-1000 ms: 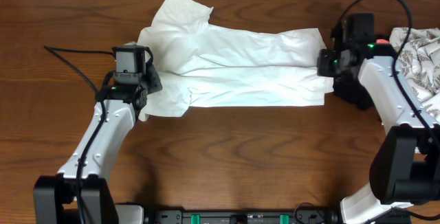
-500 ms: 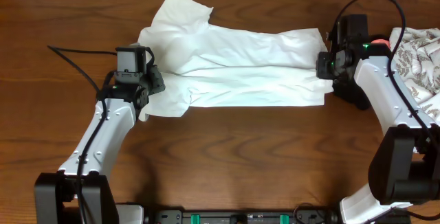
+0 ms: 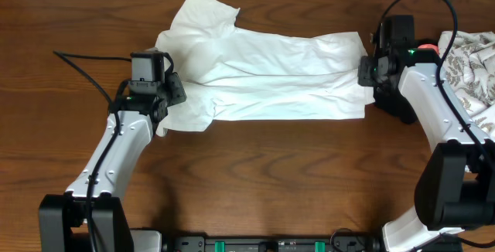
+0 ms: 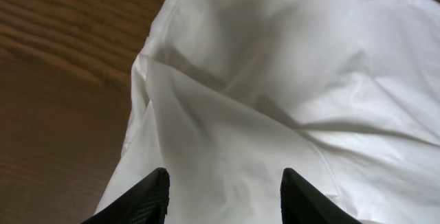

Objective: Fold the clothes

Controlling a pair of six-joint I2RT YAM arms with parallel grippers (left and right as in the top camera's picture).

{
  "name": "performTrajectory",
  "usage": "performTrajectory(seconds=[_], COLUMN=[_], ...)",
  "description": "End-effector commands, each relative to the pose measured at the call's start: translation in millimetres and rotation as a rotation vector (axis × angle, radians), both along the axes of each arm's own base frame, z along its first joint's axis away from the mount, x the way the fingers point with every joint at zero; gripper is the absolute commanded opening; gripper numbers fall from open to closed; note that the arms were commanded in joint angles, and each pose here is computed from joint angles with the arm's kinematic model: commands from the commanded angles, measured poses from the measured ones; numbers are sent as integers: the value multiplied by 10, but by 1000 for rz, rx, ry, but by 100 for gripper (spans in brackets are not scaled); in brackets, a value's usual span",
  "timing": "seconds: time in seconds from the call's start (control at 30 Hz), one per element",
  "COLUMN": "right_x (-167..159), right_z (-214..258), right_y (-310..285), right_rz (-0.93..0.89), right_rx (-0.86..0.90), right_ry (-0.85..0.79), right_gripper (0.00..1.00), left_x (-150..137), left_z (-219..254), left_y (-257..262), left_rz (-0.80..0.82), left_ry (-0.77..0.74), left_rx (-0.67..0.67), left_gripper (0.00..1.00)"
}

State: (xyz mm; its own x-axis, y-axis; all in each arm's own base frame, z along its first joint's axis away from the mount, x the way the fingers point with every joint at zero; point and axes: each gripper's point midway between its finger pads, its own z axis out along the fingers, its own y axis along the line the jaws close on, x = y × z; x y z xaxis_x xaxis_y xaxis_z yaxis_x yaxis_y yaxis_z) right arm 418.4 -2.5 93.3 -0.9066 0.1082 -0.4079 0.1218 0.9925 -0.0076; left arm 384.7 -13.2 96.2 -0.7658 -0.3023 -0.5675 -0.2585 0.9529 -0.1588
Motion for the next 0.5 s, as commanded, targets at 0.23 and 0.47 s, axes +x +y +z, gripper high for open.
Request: performTrajectory(seconds=[0.23, 0.47], right_x=[152, 215], right_z=[74, -20], right_y=[352, 501], right_rz=[118, 159], right_rx=[162, 158], right_ry=[-65, -67], right_gripper=[28, 22], left_x=[188, 261], left_z=[186, 144], left_y=[6, -11], left_rz=[-2, -7], left_ry=[-90, -102], left_rx=[0, -6], left_gripper=[53, 53])
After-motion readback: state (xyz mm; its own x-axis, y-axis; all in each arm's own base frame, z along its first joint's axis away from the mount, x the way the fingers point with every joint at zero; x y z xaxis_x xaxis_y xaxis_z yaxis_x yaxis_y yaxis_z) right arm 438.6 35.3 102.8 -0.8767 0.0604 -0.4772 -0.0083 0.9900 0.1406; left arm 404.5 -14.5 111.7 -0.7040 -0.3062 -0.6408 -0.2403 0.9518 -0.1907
